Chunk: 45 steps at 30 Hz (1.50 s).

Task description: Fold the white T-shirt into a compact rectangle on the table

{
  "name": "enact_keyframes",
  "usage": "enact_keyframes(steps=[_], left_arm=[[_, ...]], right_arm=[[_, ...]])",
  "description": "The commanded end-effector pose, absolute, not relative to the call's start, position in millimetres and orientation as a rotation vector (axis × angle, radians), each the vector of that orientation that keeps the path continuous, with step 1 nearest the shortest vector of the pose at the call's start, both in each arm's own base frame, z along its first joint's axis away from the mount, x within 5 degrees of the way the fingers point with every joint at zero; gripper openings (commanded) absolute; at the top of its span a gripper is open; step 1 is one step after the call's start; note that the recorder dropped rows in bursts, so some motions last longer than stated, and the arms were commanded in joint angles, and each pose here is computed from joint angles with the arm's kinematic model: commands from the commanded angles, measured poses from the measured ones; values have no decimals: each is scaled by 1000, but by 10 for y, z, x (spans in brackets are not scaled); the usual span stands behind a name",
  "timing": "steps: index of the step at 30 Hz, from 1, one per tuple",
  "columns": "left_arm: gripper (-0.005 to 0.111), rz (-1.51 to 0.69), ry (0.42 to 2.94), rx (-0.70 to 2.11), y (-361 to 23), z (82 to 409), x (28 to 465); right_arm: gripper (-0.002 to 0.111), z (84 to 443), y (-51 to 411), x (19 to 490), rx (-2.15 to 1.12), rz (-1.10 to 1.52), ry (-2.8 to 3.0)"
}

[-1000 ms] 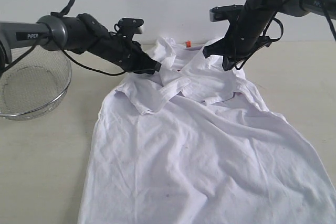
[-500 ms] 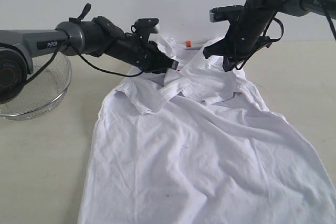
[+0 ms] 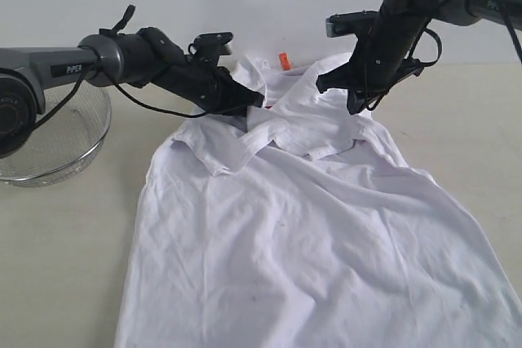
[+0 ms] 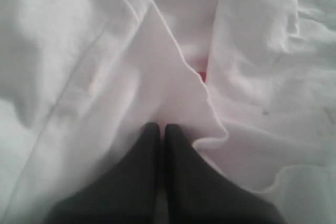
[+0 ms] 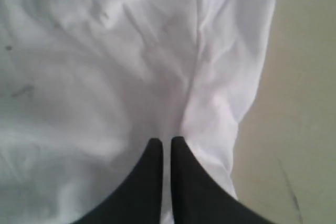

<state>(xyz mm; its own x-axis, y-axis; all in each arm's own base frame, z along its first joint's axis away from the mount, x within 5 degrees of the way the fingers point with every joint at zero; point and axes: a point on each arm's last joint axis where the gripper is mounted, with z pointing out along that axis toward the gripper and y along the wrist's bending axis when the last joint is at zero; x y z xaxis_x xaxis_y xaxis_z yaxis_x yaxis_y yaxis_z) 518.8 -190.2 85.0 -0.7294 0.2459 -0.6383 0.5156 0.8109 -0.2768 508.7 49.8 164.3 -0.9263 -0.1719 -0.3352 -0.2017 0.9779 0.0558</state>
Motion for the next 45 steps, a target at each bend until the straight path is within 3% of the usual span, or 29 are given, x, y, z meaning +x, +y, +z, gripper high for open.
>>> enact_keyframes(steps=[1,8,15,32,45], left_arm=[[4,-464,2452,506,-1564,619,5274],[4,-557,2463,502,-1530,662,5267],[4,-615,2482,549,-1686,654,5190],[4,-700,2559,634,-1845,602,5033],[4,-585,2578,485,-1317,584,5214]], right_arm=[[0,1687,491,5093,-285,118,2776],[0,1643,542,5091,-287,182,2758],[0,1810,925,5175,-418,276,2534],[0,1028,810,5174,-358,66,2760],[0,726,678,5121,-265,-119,2879]])
